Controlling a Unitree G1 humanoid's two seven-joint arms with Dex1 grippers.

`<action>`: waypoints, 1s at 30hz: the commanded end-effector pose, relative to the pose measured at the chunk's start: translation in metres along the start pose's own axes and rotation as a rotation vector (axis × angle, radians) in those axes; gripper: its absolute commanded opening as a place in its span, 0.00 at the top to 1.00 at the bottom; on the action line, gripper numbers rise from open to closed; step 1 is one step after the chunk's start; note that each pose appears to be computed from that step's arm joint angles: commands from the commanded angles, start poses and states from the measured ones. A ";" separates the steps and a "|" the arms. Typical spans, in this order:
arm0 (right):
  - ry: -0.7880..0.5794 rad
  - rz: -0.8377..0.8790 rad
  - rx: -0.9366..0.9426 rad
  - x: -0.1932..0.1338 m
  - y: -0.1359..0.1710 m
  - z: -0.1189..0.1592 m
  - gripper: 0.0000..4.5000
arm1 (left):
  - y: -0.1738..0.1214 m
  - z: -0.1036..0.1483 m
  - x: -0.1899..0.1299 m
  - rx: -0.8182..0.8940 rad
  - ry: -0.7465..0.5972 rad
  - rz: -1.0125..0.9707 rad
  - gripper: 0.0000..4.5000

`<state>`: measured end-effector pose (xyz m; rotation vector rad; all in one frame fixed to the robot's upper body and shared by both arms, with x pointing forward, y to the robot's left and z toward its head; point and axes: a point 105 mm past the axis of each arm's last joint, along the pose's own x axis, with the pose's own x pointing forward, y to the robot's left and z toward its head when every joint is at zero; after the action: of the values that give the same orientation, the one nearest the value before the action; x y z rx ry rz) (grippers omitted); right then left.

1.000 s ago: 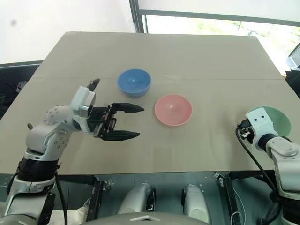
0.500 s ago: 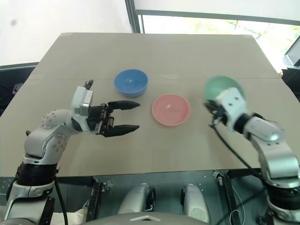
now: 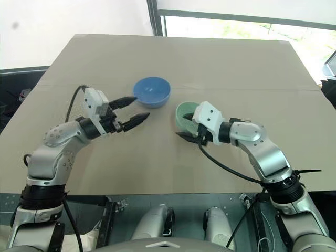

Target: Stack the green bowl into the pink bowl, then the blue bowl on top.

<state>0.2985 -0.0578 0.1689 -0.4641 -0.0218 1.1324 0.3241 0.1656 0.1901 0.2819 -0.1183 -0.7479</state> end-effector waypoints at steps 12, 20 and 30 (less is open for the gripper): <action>-0.267 -0.115 0.009 -0.024 -0.011 0.056 0.39 | 0.033 -0.010 0.050 0.473 0.418 0.077 0.15; -0.241 -0.183 0.003 -0.034 -0.016 0.051 0.38 | 0.020 -0.020 0.068 0.519 0.451 -0.066 0.63; -0.202 -0.286 0.011 -0.055 -0.024 0.040 0.38 | 0.005 0.026 0.083 0.533 0.229 -0.180 0.97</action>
<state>0.2899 -0.0923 0.2120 -0.3041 -0.1952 0.9283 0.3897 0.1200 0.1742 0.8878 0.0954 -0.8226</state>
